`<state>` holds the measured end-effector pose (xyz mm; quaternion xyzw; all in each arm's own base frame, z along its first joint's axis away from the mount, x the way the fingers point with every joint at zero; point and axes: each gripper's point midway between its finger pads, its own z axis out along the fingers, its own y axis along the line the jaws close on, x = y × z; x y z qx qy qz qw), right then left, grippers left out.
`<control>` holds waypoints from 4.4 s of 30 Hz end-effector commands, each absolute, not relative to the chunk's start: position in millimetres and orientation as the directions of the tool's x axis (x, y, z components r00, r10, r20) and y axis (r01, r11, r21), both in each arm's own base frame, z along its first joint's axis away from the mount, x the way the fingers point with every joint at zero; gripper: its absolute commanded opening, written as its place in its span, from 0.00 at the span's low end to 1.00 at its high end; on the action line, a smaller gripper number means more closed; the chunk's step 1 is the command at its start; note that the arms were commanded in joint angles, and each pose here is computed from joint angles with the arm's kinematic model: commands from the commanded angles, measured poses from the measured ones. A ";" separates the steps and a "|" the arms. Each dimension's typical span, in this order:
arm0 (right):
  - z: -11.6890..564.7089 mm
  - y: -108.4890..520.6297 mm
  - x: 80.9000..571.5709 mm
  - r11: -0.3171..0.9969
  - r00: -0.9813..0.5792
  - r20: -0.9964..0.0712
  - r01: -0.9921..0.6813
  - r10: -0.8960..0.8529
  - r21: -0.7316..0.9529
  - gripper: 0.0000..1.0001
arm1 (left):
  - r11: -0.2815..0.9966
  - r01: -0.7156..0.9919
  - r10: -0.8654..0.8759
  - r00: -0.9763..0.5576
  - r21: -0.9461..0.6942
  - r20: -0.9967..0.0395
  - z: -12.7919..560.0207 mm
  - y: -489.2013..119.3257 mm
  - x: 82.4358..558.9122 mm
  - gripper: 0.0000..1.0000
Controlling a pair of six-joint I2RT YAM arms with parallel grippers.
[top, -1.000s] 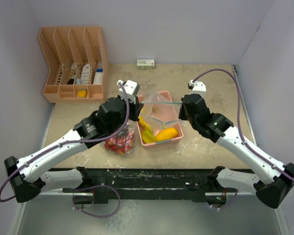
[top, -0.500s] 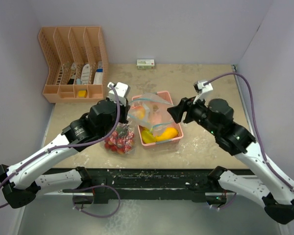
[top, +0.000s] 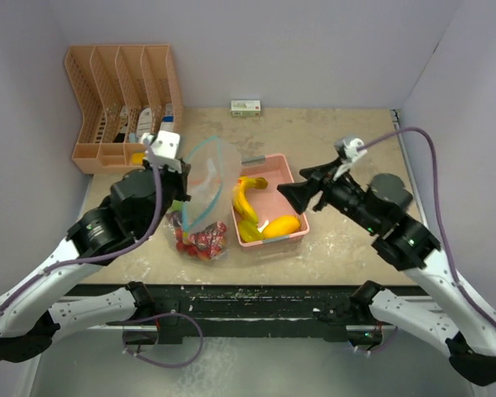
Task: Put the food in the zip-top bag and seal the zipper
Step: Pick up the fake fruit from the bin, then place the fake fruit in the zipper food storage bag.
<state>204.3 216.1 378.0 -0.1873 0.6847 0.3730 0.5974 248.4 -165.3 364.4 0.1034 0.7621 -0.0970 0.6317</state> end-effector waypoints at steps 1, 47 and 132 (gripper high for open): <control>314.3 216.4 261.4 0.824 -0.356 -0.928 -0.488 0.112 0.287 0.79 | 0.980 0.197 -0.010 -0.072 -0.024 -0.997 414.1 -122.0 235.9 0.00; 53.9 322.8 363.9 0.869 -0.699 -0.706 -0.416 -0.119 0.266 0.14 | 0.969 0.239 0.107 -0.183 0.062 -0.977 345.2 -147.3 247.2 0.00; 390.9 280.3 77.3 -0.281 -0.129 -0.963 -0.958 0.238 0.059 0.00 | 0.961 0.274 0.099 -0.215 0.037 -0.972 331.8 -173.9 258.5 0.00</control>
